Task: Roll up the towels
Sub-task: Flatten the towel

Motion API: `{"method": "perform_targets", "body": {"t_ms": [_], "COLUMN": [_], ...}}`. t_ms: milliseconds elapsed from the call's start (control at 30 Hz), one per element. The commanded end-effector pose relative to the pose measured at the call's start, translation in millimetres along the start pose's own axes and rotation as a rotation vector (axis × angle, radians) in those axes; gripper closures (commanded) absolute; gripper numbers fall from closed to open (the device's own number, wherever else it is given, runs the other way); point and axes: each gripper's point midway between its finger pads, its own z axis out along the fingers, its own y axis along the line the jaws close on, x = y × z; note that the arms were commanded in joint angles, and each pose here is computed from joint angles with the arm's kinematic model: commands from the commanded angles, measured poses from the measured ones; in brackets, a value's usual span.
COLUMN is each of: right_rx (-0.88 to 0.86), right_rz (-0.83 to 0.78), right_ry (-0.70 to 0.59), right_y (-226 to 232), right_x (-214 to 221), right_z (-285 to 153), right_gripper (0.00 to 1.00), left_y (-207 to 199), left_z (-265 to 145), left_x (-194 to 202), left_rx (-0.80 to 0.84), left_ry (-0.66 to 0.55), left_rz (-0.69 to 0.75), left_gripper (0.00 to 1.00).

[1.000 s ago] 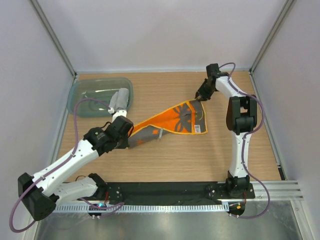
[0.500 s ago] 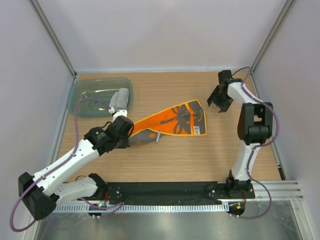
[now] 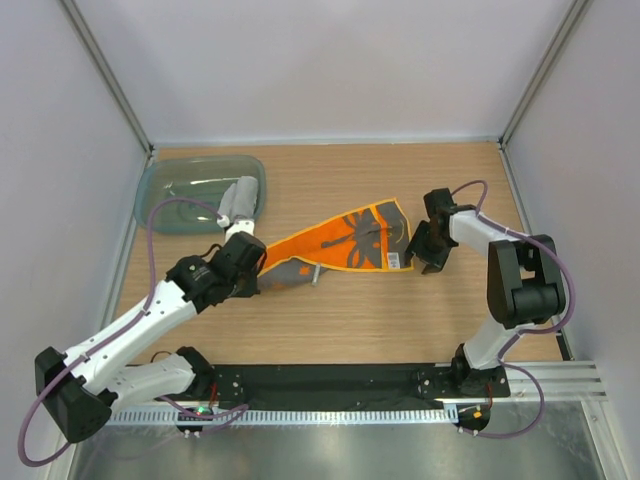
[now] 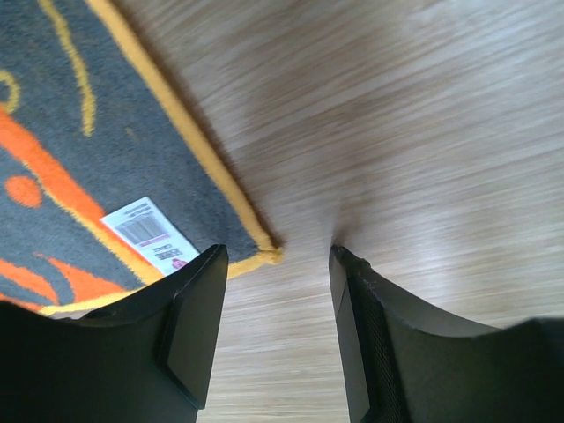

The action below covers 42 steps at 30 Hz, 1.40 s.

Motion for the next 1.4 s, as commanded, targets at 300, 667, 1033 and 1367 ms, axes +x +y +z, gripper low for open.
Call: {"method": "perform_targets", "body": {"t_ms": [300,667,1033,1367], "right_rx": [-0.065,-0.159,-0.581,-0.869], "right_rz": [-0.048,-0.063,-0.158,-0.247], "right_ry": [0.019,0.022,-0.196,-0.621], "right_y": [21,39,80,35], "right_x": [12,14,21,69], "right_z": [15,1,-156,-304], "right_gripper": [0.70,0.99,0.99,0.99], "left_y": [-3,-3,0,-17], "left_z": [-5,-5,-47,-139], "left_x": [-9,-9,-23,-35], "left_rx": [0.030,0.025,0.120,0.492], "left_ry": [-0.052,-0.049,-0.129,-0.297], "left_rz": [-0.008,-0.009,-0.049,-0.023], "left_gripper": [1.00,1.00,1.00,1.00]}}
